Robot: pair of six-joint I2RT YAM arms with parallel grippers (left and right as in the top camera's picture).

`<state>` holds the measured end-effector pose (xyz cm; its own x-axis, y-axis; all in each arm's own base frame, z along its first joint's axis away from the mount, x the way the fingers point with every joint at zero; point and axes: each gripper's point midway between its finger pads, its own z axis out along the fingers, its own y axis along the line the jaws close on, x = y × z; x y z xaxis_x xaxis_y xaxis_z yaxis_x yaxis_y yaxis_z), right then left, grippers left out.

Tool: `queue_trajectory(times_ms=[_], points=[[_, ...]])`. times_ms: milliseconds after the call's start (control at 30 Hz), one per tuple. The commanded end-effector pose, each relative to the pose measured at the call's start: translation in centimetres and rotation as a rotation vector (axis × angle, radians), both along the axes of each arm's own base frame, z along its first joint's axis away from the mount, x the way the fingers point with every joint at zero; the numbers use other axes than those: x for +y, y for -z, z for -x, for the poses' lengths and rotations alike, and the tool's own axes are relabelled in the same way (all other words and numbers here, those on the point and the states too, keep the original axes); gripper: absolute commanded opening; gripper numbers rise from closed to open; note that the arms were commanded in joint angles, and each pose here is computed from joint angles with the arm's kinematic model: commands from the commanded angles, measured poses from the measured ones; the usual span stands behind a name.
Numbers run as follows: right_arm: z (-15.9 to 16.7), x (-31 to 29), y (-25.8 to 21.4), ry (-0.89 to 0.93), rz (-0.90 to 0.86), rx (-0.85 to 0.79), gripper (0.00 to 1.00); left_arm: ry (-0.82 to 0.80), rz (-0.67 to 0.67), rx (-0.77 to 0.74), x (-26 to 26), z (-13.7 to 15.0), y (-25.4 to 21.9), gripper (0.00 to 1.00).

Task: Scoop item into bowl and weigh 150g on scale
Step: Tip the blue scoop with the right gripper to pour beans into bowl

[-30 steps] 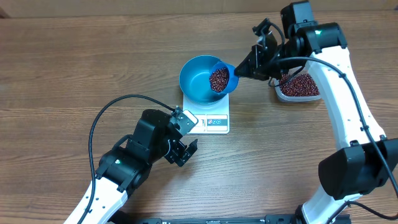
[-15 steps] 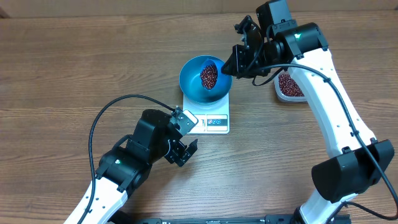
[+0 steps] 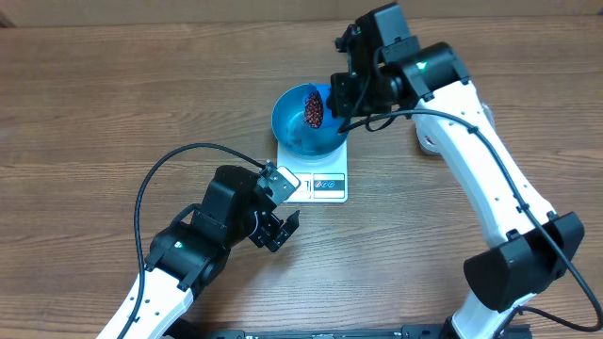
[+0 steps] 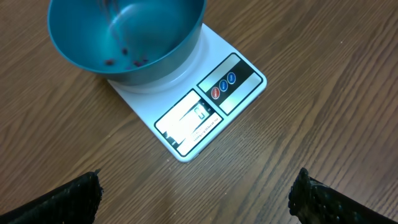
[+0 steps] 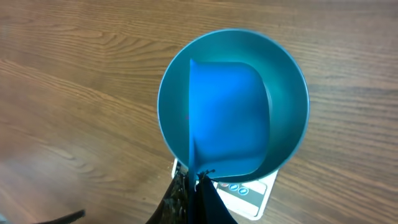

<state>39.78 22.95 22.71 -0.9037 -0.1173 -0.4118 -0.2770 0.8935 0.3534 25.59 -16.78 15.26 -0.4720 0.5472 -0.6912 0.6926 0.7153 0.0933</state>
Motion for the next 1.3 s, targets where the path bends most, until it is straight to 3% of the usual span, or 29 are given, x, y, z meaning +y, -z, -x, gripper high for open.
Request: queue_trajectory(times_ms=[0,1267], points=[[-1.1,-0.4,-1.3,0.036,0.059,-0.085,0.04,0.009,0.005,0.012,-0.1,0.1,0.3,1.0],[0.0,1.4,-2.0,0.068,0.399,-0.309,0.04,0.009,0.005,0.012,-0.1,0.1,0.3,1.0]])
